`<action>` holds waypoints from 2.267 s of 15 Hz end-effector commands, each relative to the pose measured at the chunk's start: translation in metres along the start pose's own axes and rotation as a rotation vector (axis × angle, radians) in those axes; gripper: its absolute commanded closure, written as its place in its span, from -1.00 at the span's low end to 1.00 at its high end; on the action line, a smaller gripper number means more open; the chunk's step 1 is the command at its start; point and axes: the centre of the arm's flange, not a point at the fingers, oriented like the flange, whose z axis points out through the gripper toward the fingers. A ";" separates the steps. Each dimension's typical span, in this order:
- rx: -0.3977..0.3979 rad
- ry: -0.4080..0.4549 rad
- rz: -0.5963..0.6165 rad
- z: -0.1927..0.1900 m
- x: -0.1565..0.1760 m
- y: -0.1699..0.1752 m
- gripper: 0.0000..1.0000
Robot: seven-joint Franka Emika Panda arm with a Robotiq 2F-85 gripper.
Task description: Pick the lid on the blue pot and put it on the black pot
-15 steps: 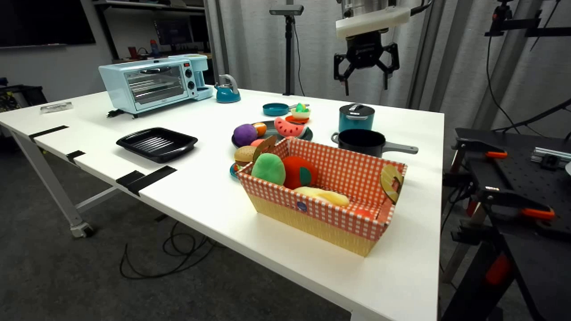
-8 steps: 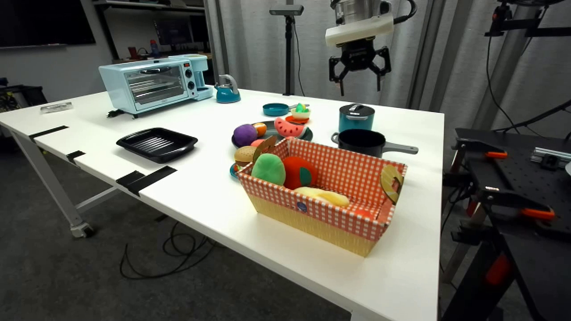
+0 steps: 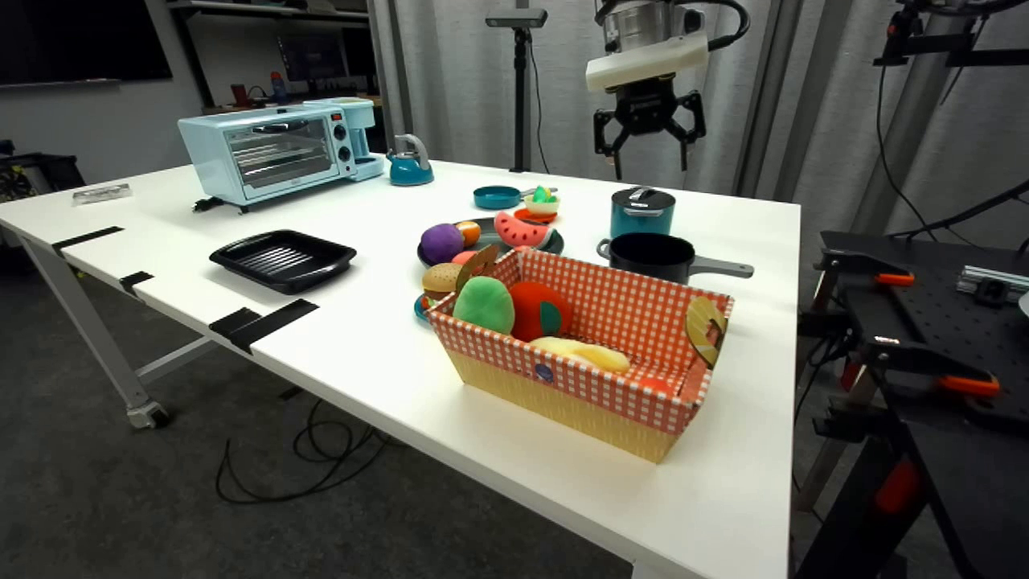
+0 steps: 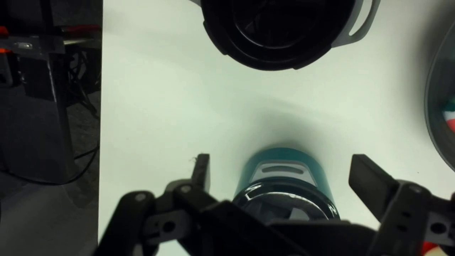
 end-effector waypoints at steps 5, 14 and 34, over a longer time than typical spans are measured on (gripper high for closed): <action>-0.031 0.046 0.128 0.025 0.032 -0.018 -1.00; -0.024 0.072 0.413 0.041 0.071 -0.028 -1.00; -0.063 0.138 0.662 0.076 0.099 -0.048 -0.58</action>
